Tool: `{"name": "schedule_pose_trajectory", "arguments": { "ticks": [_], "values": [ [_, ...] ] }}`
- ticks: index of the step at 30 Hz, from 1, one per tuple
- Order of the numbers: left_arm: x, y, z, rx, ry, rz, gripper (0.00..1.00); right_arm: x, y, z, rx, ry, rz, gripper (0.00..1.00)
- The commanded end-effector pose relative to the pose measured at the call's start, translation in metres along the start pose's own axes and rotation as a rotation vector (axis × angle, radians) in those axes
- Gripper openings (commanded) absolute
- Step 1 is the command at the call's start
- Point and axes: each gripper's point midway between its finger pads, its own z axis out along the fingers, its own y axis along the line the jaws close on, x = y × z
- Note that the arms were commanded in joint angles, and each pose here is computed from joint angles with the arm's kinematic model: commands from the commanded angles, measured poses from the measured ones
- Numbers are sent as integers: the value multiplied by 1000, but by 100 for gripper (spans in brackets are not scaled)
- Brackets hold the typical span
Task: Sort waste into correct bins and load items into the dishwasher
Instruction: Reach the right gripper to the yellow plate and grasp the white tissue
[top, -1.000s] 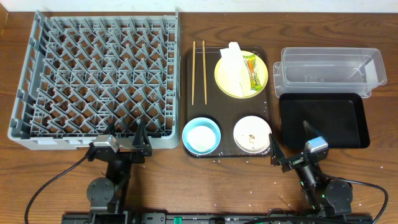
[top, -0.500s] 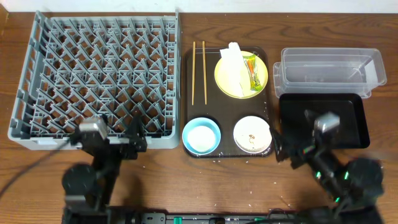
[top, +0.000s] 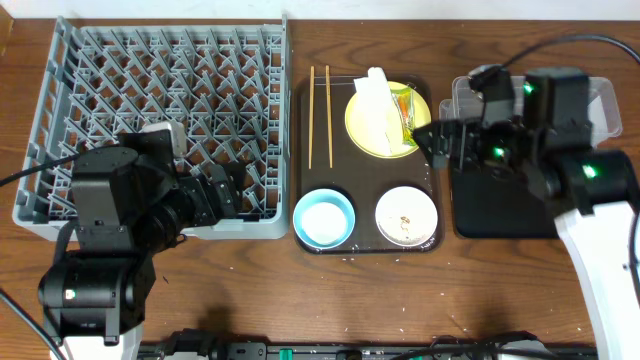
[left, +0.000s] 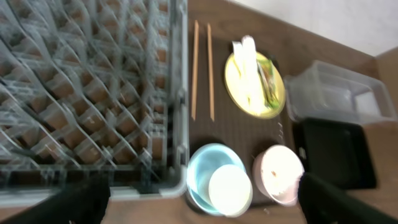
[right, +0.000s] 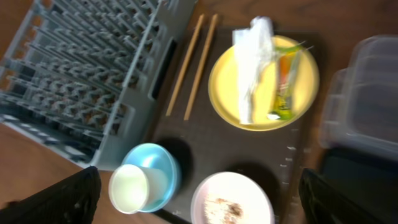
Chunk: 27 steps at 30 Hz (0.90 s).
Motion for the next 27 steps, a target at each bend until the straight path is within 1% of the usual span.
{"name": "schedule_pose_trajectory", "arguments": {
  "ticks": [1,2,4,6,7,8,9,10,11,13,14,17,19,22,23,24,25,27],
  "values": [
    [8,-16,-5,82,46,-3,98,1,23,22,-147,66,72,97],
    [9,-16,-5,81,50,-5,98,2,23,27,-144,77,70,95],
    [10,-16,-5,81,55,-7,98,7,21,44,-108,106,58,86],
    [10,-18,-5,91,57,-7,98,10,13,61,-25,120,27,78],
    [10,-17,-5,91,57,-7,98,11,5,82,82,119,-65,73],
    [10,-17,-5,90,57,-7,98,11,0,97,148,120,-149,73],
    [10,-17,-5,90,57,-7,98,11,-5,109,208,117,-193,72],
    [10,-17,-4,89,59,-7,98,7,-18,130,324,98,-231,69],
    [11,-17,-4,89,59,-8,98,5,-27,145,383,82,-240,64],
    [10,-17,-4,89,59,-7,98,1,-39,165,429,60,-221,56],
    [11,-17,-4,89,59,-8,98,1,-46,185,432,46,-202,49],
    [11,-17,-4,89,59,-8,98,5,-63,218,439,39,-171,40],
    [10,-17,-4,89,59,-7,98,13,-72,240,443,50,-169,39],
    [11,-17,-4,89,59,-8,98,23,-82,262,446,61,-169,43],
    [10,-17,-4,89,59,-7,98,26,-85,267,447,65,-169,48],
    [11,-17,-4,89,59,-8,98,29,-87,271,450,71,-169,49],
    [11,-17,-4,89,59,-8,98,32,-91,274,459,76,-168,47],
    [11,-17,-4,89,59,-8,98,34,-97,277,479,75,-149,37]
  ]
}}
